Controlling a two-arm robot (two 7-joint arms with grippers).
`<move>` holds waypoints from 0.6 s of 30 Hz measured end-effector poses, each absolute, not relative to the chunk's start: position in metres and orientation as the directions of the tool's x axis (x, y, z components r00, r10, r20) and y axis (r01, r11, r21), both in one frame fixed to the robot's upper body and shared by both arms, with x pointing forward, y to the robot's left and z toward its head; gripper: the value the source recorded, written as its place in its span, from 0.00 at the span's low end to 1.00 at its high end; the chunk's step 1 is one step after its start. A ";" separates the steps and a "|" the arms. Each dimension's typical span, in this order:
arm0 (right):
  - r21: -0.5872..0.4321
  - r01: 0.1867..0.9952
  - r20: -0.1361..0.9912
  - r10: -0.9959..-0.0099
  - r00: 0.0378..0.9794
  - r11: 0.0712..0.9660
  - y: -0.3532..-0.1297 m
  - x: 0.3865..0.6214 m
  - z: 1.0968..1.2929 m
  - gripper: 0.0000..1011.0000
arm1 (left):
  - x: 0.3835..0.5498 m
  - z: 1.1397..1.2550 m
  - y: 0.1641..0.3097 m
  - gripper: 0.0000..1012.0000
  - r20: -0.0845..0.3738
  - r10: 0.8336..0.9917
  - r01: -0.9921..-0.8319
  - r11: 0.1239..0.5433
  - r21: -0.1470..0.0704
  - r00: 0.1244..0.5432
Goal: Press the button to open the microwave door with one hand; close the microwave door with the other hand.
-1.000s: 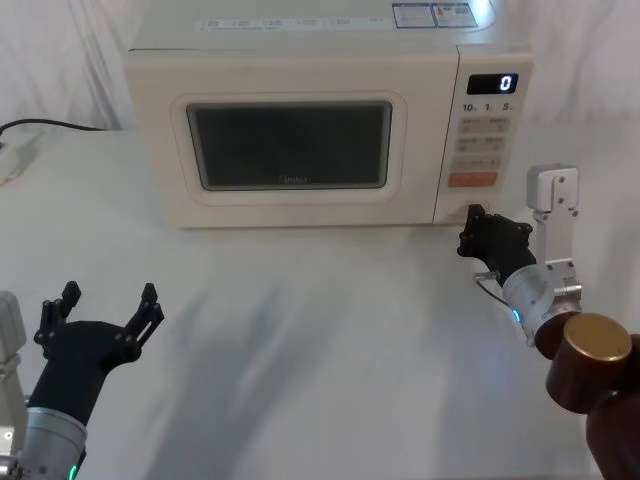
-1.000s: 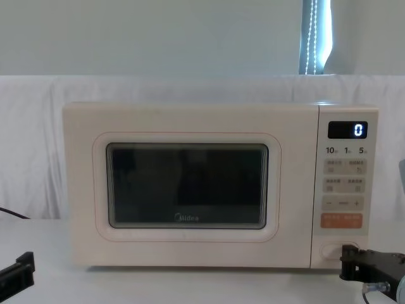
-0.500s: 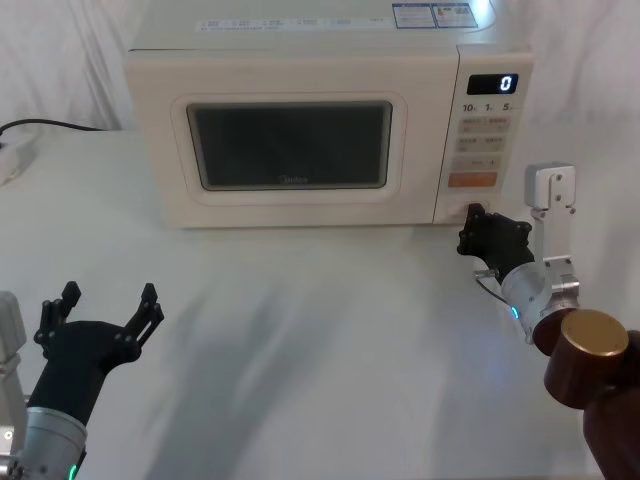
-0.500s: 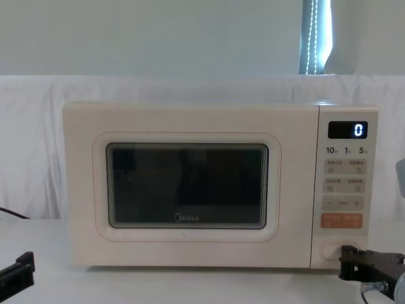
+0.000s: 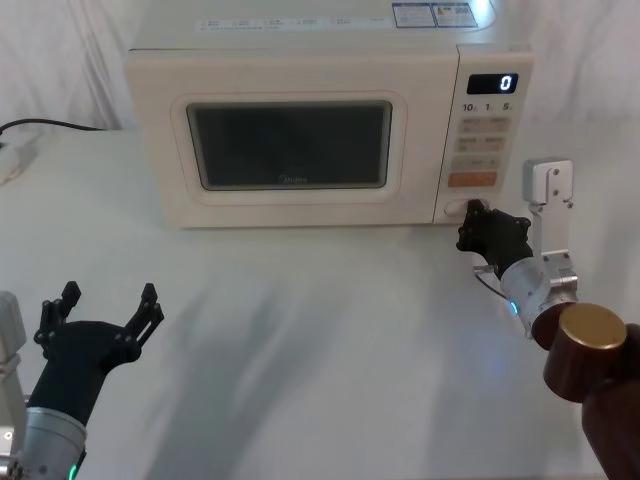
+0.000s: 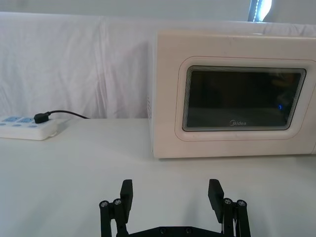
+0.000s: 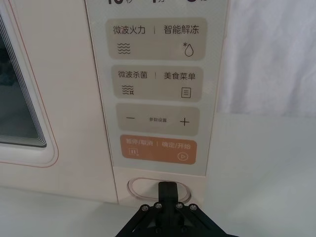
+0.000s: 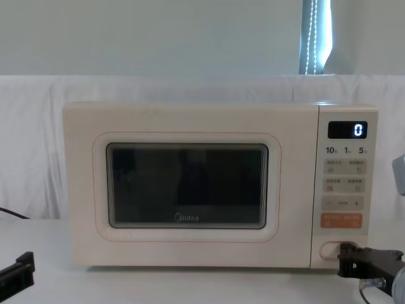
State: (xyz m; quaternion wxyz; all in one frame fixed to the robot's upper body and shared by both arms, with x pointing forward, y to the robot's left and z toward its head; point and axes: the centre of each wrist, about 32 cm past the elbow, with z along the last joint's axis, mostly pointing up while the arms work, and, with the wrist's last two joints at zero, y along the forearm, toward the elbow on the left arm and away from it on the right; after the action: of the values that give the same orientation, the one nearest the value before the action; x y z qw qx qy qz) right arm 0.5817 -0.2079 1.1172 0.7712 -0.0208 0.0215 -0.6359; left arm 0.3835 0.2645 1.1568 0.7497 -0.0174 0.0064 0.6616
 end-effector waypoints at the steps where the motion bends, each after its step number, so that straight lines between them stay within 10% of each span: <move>1: -0.060 0.980 -0.007 -0.982 0.190 0.190 -0.208 0.582 1.117 0.00 | 0.384 1.157 0.265 0.99 -0.033 0.992 -0.992 0.124 -0.018 0.125; 18: -0.058 0.980 -0.001 -0.982 0.188 0.188 -0.206 0.590 1.117 0.00 | 0.384 1.157 0.265 0.99 -0.033 0.992 -0.992 0.124 -0.018 0.125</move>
State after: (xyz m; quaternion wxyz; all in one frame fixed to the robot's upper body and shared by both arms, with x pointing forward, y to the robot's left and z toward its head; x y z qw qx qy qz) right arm 0.5896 -0.2063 1.1174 0.7705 -0.0220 0.0189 -0.6368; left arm 0.3835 0.2645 1.1568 0.7496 -0.0174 0.0064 0.6616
